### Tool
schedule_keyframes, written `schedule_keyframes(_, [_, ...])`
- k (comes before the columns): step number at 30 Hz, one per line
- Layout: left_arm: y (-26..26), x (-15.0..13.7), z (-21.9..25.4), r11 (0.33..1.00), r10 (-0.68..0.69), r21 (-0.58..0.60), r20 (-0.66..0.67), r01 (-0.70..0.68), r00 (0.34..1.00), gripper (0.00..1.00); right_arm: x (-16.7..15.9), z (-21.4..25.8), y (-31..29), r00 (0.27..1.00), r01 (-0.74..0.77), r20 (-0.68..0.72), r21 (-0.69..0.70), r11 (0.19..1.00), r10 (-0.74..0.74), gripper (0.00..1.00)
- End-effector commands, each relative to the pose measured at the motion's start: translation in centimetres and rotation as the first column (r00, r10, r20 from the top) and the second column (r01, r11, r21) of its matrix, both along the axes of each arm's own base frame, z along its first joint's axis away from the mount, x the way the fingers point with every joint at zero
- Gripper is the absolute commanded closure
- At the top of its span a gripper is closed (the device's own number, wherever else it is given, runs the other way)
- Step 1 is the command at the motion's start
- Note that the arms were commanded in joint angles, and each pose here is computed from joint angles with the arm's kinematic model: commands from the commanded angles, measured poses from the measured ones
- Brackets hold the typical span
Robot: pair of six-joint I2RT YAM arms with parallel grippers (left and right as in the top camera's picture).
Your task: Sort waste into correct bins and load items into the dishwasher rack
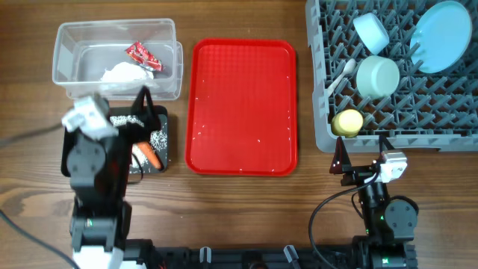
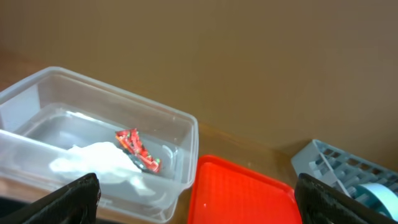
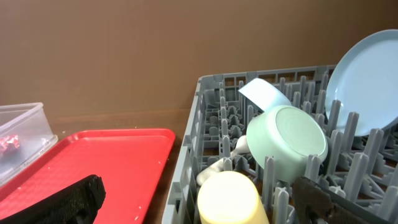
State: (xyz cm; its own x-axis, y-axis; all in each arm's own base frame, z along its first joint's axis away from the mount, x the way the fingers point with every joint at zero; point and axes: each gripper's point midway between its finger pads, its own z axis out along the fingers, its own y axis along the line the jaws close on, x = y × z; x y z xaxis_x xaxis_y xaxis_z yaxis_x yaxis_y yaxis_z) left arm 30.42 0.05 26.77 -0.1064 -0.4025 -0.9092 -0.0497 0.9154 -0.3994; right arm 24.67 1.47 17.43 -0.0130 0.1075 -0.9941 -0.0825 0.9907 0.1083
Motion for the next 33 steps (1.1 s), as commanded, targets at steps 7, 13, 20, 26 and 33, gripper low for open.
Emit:
schedule_keyframes(7, [1.7,-5.4,-3.9,0.996,0.084,-0.002,0.191,-0.086,0.978,0.0,-0.1,0.2,0.1,1.0,-0.01,0.01,0.003,1.0,0.01,0.0])
schedule_keyframes(13, [2.1,-5.8,-5.4,0.993,0.102,0.044,0.205,-0.114,0.973,0.0,-0.1,0.2,0.1,1.0,-0.01,0.011,0.003,1.0,0.01,0.0])
schedule_keyframes(20, [1.4,-5.8,-8.9,0.996,0.067,0.05,0.133,-0.075,0.989,0.0,-0.1,0.2,0.1,1.0,-0.01,0.01,0.003,1.0,0.01,0.0])
schedule_keyframes(26, [0.7,-5.8,-11.0,0.997,0.02,0.077,0.047,-0.024,0.999,0.0,-0.1,0.2,0.1,1.0,-0.01,0.01,0.004,1.0,0.01,0.0])
schedule_keyframes(33, [0.7,-5.8,-11.0,0.997,0.02,0.077,0.047,-0.024,0.999,0.0,-0.1,0.2,0.1,1.0,-0.01,0.01,0.003,1.0,0.01,0.0])
